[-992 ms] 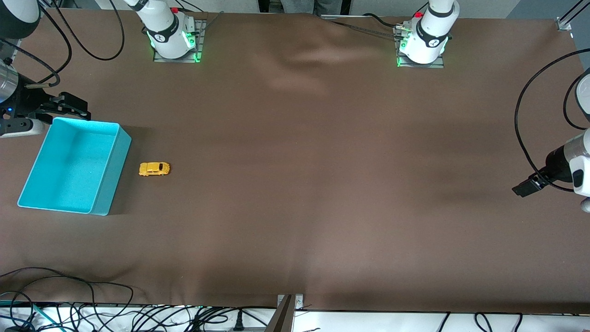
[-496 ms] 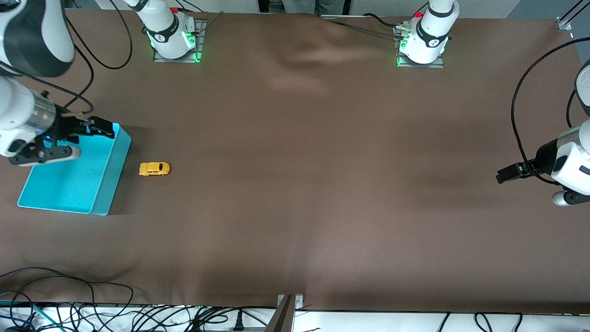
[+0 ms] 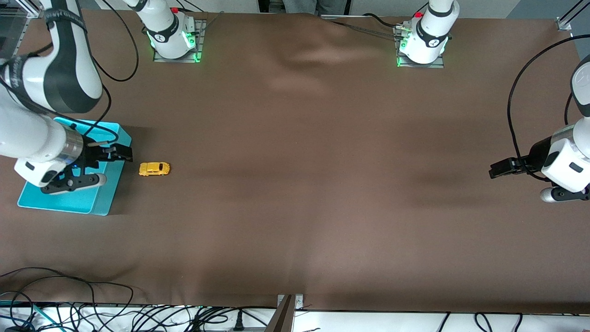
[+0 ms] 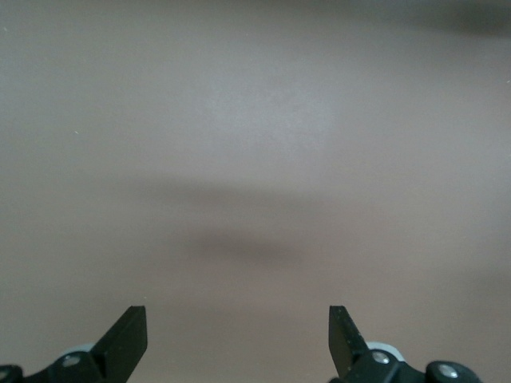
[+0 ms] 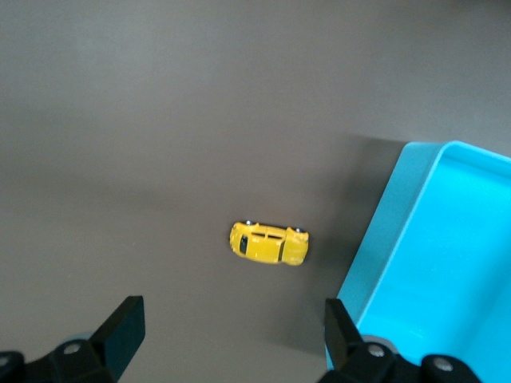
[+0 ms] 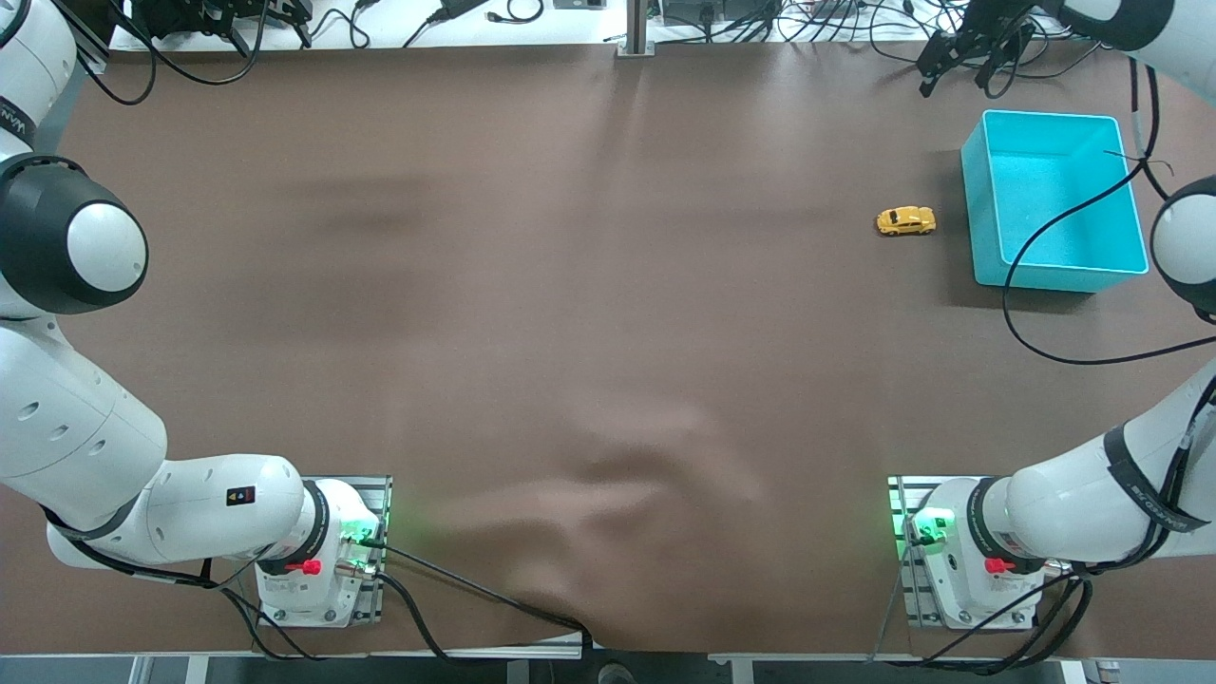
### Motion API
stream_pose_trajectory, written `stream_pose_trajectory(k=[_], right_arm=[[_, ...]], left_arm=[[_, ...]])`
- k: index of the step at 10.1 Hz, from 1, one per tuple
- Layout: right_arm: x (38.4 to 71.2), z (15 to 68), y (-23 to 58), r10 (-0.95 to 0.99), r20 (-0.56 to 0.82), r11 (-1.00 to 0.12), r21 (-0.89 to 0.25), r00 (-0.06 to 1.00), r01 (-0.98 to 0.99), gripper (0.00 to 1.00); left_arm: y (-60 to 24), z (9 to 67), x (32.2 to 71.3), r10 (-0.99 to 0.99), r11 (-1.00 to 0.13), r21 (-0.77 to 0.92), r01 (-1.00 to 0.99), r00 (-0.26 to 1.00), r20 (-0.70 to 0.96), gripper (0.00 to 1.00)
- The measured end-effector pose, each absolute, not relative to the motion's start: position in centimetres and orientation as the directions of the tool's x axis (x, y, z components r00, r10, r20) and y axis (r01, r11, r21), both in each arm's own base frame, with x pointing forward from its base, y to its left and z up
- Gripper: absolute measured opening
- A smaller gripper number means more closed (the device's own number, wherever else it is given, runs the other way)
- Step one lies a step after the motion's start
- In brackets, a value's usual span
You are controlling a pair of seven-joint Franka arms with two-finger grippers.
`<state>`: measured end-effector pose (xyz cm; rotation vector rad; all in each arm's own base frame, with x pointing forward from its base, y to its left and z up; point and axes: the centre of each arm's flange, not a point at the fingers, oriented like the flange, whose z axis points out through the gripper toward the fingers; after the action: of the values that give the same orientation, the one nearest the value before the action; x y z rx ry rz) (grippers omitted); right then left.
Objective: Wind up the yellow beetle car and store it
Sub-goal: 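Reach the right gripper to the yellow car while the left gripper withdraws, then close the right gripper on the yellow car and lift it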
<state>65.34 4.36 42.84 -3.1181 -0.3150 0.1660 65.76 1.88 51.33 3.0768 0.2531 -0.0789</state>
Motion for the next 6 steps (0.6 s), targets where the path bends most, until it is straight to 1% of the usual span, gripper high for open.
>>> stream_pose_trajectory(k=[1,2,4,6], right_arm=[[65.9,40.7,4.4,0.217,-0.09,-0.976,-0.013,0.972,0.216,1.0],[66.1,38.3,4.4,0.272,-0.068,-0.962,-0.009,0.96,0.272,1.0],[65.3,33.5,4.2,0.401,-0.034,-0.916,-0.002,0.915,0.401,1.0],[64.3,30.9,4.1,0.547,-0.046,-0.837,-0.009,0.836,0.548,1.0]], left_arm=[[2.7,51.3,65.7,0.173,-0.982,0.062,0.177,0.983,-0.056,1.0],[3.3,51.4,65.7,0.18,-0.981,0.064,0.183,0.982,-0.056,1.0],[3.4,51.4,65.7,0.182,-0.981,0.064,0.185,0.982,-0.055,1.0],[3.4,51.4,65.7,0.181,-0.981,0.064,0.185,0.982,-0.055,1.0]])
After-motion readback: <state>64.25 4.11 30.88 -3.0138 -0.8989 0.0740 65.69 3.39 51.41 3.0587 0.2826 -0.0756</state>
